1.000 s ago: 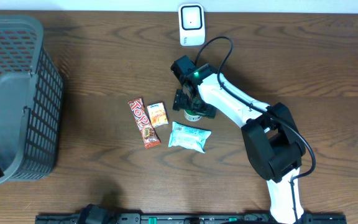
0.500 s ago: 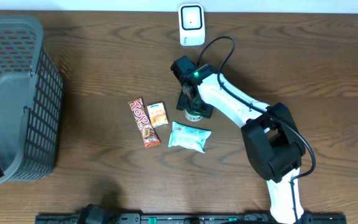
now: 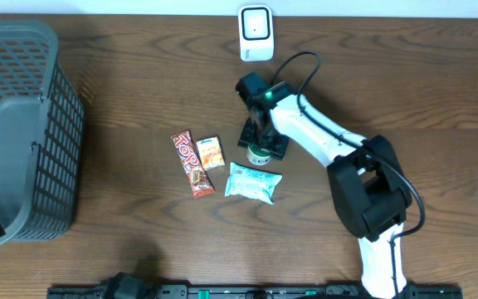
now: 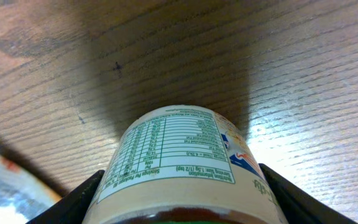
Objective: Scan the item barcode
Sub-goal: 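Close the right gripper around the jar body and lift it, then carry the jar with the right gripper up to the white scanner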
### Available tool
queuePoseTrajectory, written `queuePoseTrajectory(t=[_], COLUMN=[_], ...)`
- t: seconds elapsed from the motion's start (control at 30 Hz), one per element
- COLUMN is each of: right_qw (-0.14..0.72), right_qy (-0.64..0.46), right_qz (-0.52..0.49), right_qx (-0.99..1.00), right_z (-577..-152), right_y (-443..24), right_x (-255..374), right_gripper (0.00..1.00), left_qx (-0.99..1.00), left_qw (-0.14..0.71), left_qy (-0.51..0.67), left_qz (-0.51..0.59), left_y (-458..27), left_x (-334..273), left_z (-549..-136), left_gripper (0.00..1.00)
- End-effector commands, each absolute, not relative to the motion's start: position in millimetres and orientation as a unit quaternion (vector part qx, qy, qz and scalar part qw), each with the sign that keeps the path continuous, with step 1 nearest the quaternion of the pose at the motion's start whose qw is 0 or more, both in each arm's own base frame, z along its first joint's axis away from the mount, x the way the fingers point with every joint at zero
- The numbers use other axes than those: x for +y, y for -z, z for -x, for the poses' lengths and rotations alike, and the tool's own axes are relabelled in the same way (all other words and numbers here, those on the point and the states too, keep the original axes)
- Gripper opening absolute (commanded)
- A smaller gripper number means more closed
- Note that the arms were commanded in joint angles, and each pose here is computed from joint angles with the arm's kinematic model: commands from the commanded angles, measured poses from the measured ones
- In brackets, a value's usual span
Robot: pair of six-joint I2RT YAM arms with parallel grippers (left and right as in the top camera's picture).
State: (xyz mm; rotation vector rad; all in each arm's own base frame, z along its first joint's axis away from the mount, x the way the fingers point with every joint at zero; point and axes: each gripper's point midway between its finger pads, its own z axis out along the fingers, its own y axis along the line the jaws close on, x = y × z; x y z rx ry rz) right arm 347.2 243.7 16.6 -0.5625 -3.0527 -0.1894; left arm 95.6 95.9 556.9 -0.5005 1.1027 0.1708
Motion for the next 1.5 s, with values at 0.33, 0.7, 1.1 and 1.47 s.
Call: queuePoseTrajectory(t=[0.33,0.7,1.1,1.47], right_qw=[0.195,0.231,0.211,0.067], right_qy=[0.317,0.400,0.419,0.409], right_qz=[0.162,0.155,0.137,0.077], right_qx=[-0.914,-0.873,-0.872,-0.907], right_z=[-338,-339,-334,-344], right_y=[-59,-86,-119,-178], right_x=[258,239,238,240], right_gripper=[0.58,0.59,0.61,0.61], left_qx=[0.511,0.512,0.512,0.513], left_qw=[0.821,0.821,0.821,0.819], left_qy=[-0.082,-0.082,-0.082,-0.067], left_qz=[0.240,0.240,0.240,0.248], left_y=[-559,-559,-559,-554], left_x=[99,99,99,97], left_z=[-89,-89,-90,-95], left_gripper=[0.98,0.98,0.98,0.98])
